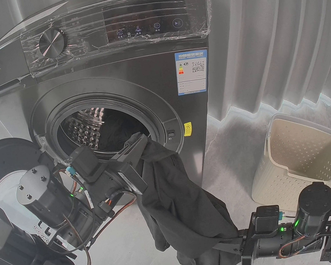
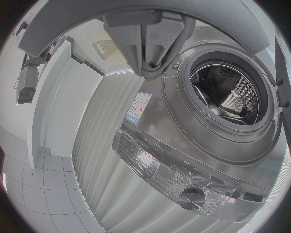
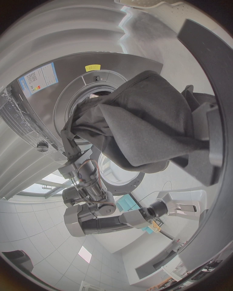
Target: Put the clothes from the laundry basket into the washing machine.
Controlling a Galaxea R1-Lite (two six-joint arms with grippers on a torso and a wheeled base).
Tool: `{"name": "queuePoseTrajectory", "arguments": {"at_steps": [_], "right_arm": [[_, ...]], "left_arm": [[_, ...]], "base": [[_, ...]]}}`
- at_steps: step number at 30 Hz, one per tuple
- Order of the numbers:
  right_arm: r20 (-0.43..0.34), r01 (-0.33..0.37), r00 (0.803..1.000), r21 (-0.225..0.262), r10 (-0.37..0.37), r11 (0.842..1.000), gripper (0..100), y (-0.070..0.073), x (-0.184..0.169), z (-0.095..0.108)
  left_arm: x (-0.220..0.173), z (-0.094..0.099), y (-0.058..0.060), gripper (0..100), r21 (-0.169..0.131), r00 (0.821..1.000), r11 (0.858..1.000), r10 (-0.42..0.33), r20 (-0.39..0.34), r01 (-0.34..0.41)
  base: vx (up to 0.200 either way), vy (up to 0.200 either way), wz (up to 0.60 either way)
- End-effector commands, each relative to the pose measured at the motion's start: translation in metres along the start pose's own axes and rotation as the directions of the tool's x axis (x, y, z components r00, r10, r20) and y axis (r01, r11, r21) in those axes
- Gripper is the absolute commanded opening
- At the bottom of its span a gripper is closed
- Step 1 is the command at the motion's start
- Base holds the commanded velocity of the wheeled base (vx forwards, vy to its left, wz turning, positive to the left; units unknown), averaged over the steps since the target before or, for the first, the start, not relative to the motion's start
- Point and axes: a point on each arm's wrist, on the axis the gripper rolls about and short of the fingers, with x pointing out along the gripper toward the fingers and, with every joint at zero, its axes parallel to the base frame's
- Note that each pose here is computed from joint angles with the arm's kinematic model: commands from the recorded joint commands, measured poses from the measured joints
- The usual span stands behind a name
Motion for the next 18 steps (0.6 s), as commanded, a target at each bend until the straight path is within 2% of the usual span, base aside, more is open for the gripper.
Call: {"name": "queuePoseTrajectory", "arguments": {"at_steps": [1, 5, 9, 14, 18], "right_arm": [[0.001, -0.028, 1.000, -0.001, 0.028, 1.000, 0, 0.003, -0.004, 0.002], [-0.045, -0.072, 0.996, 0.007, 0.073, 0.997, 0, 0.005, -0.012, -0.006], [-0.117, -0.133, 0.984, 0.024, 0.135, 0.991, 0, 0.012, -0.022, -0.018], [-0.114, -0.152, 0.982, 0.022, 0.153, 0.988, 0, 0.014, -0.022, -0.017], [-0.052, -0.159, 0.986, 0.003, 0.159, 0.987, 0, 0.014, -0.015, -0.005]], "left_arm": [[0.001, 0.000, 0.002, 0, 0.005, 1.000, 1.000, 0.005, 0.001, -0.005], [0.003, 0.001, 0.004, 0, 0.007, 1.000, 1.000, 0.011, 0.007, -0.011], [0.005, -0.003, 0.007, 0, 0.010, 1.000, 1.000, 0.024, -0.004, -0.024], [0.006, -0.008, 0.009, 0, 0.011, 0.999, 1.000, 0.028, -0.018, -0.028], [0.003, -0.011, 0.009, 0, 0.009, 0.999, 1.000, 0.030, -0.035, -0.030]], "base": [[0.000, 0.000, 0.00], [0.000, 0.000, 0.00], [0.000, 0.000, 0.00], [0.000, 0.000, 0.00], [0.000, 0.000, 0.00]]}}
